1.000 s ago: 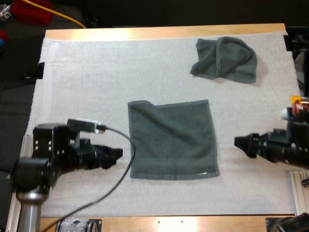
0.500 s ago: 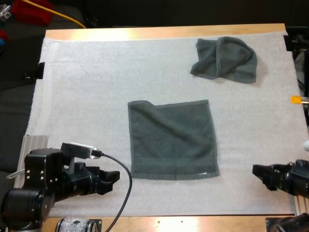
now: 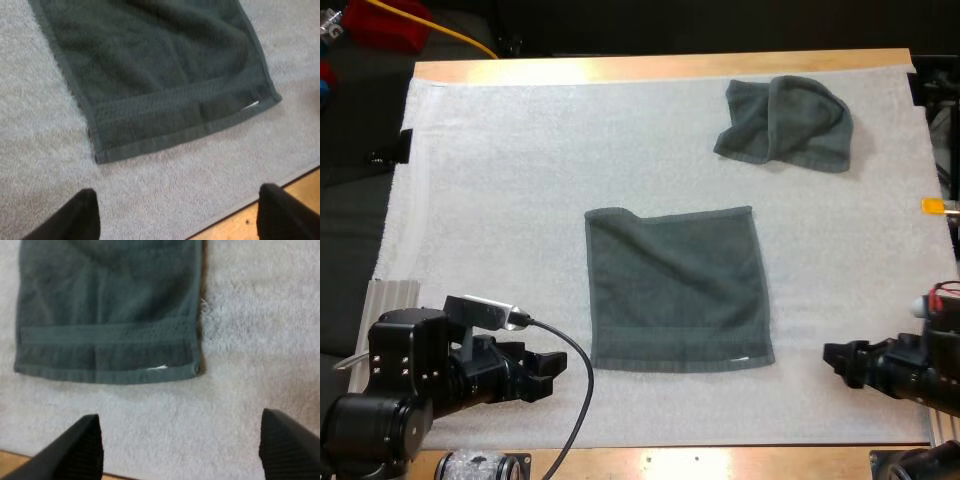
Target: Pick towel from pile, fold and stack
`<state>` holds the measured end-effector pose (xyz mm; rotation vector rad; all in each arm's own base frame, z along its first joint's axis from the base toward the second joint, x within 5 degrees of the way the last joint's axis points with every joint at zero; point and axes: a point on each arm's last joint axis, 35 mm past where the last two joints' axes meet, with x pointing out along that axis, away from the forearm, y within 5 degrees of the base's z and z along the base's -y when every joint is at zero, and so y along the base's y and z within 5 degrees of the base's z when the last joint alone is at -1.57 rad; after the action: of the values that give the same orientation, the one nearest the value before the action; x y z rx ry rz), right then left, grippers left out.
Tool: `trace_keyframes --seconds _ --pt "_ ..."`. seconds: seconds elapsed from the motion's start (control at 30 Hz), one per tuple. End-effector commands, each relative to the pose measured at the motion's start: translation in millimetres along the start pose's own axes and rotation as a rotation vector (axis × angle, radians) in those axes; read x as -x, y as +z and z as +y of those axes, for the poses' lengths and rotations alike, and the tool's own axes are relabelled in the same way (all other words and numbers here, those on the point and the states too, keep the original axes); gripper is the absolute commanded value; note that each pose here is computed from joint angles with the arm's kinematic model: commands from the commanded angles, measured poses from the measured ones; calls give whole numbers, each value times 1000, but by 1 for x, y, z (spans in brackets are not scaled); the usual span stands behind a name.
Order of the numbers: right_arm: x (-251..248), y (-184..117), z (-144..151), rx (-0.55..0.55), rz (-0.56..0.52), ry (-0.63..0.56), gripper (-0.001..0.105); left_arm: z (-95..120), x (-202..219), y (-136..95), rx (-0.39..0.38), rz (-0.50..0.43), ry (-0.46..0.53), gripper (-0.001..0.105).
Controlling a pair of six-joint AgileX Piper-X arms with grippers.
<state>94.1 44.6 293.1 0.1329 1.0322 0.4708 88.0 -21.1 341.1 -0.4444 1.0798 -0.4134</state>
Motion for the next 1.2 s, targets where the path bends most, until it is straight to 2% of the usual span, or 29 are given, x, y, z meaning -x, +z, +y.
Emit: trace_keyframes --seconds 0.0,0.37,0.73,1.17 --pt "-12 -1 -3 -21 6 25 64 0 0 1 -4 -8 8 63" --pt "-83 -2 -17 -148 63 177 64 0 0 2 -12 -17 7 63" --pt "-131 8 -27 -197 140 206 64 0 0 2 -12 -18 6 63" --pt "-170 3 -36 -254 280 257 64 0 0 2 -12 -18 6 63"
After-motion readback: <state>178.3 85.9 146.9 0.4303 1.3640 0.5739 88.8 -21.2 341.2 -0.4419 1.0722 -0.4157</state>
